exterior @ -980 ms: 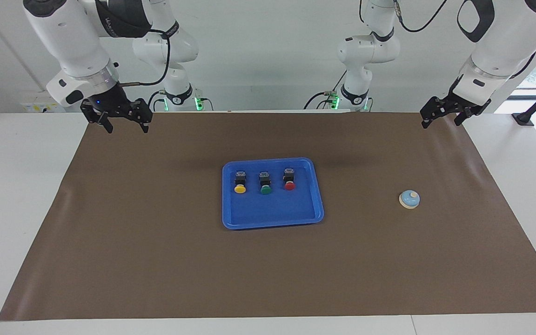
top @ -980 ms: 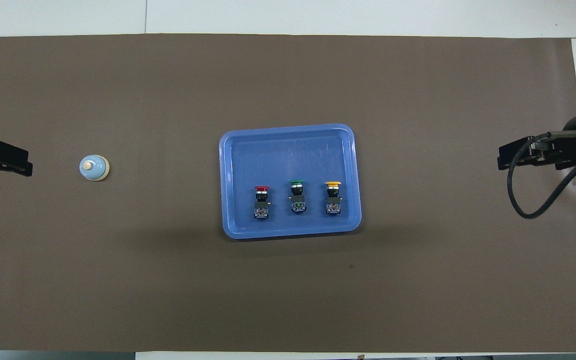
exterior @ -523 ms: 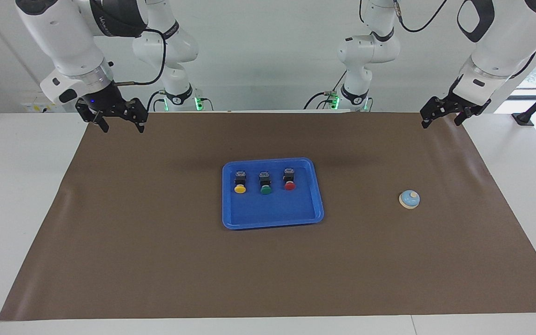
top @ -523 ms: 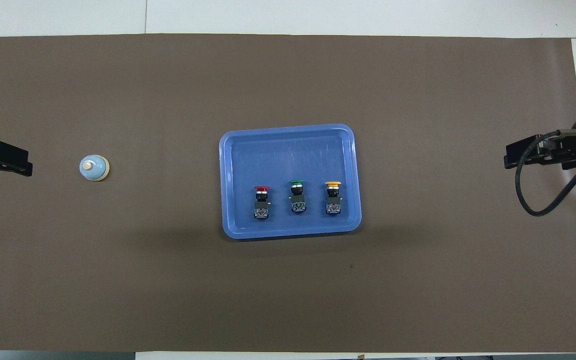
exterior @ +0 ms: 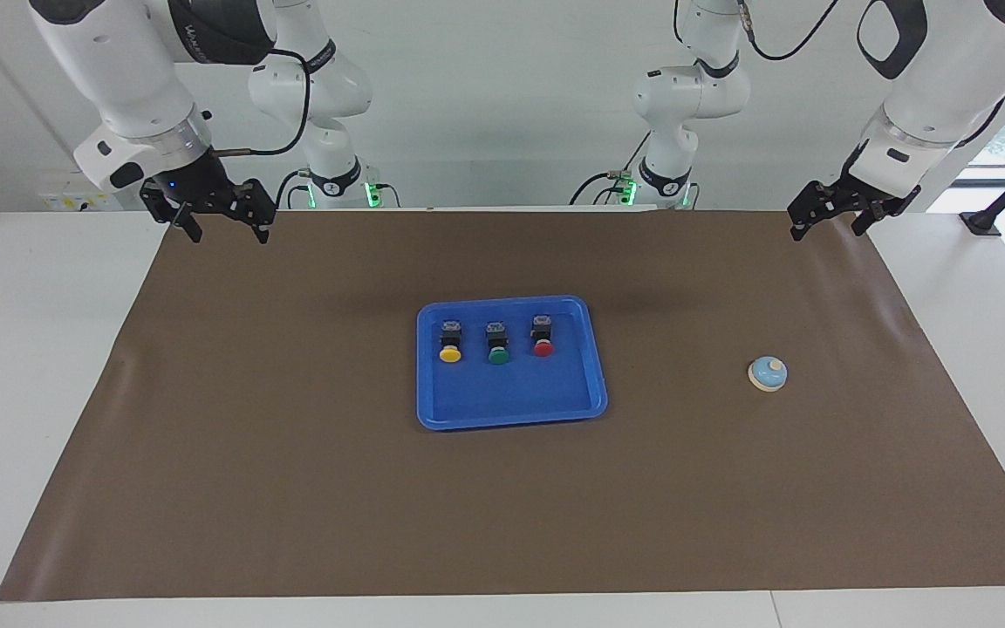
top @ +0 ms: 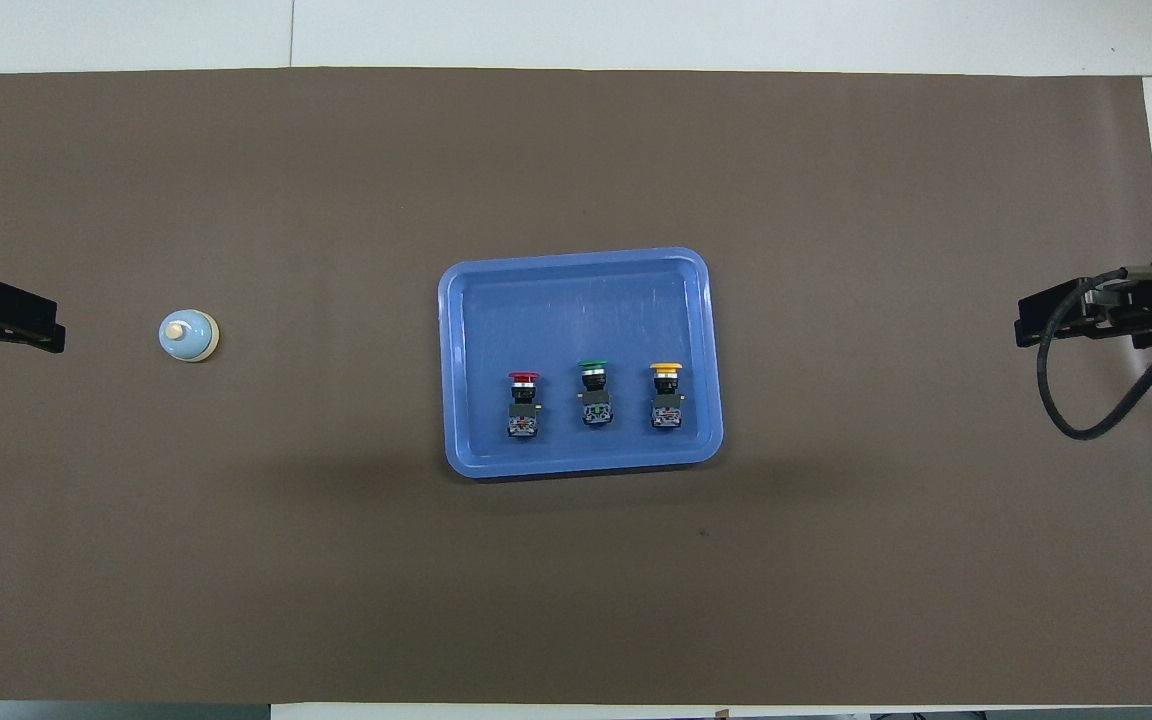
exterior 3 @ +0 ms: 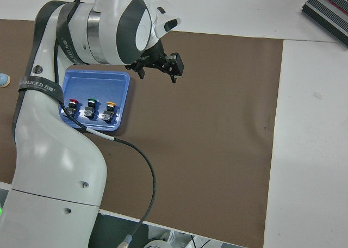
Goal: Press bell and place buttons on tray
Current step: 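Move the left gripper over the bell and press it down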
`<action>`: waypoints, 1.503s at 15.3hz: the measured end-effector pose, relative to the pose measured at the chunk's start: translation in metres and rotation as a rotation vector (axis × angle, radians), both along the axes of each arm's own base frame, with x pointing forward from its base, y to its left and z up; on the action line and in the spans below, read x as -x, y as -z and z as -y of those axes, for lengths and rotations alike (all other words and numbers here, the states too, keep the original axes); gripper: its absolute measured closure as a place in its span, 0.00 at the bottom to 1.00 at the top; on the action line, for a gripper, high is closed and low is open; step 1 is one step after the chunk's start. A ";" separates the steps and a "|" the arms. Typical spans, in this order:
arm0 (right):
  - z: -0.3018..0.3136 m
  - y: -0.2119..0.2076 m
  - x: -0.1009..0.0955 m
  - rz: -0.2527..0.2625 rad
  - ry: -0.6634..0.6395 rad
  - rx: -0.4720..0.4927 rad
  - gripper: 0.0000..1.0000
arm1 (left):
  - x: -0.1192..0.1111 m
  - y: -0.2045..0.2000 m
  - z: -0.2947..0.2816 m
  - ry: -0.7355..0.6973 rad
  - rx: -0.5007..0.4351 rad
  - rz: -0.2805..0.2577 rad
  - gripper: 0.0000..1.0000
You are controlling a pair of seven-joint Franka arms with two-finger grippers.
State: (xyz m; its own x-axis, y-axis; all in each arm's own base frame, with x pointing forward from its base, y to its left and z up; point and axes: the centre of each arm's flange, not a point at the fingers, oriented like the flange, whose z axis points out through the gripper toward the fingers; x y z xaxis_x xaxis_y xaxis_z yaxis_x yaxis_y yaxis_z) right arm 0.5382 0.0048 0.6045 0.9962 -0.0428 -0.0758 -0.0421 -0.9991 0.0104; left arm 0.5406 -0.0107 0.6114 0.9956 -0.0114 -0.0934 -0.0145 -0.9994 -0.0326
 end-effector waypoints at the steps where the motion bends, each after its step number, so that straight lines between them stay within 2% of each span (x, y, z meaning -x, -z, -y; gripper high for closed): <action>1: 0.000 0.000 0.000 0.000 0.000 0.000 0.00 | 0.000 0.000 0.000 0.000 0.000 0.000 0.00; 15: -0.004 -0.002 0.001 0.003 -0.006 0.000 0.00 | 0.000 0.000 0.000 0.000 0.000 -0.001 0.00; 19: -0.004 -0.002 0.001 0.003 -0.006 0.000 0.00 | 0.000 0.003 0.015 0.025 0.004 0.000 0.01; 20: -0.004 -0.002 0.001 0.003 -0.006 0.000 0.00 | -0.001 0.006 0.021 0.032 0.005 0.012 0.10; 23: -0.004 -0.002 0.001 0.003 -0.006 0.000 0.00 | -0.002 0.027 0.022 0.037 0.006 0.054 0.45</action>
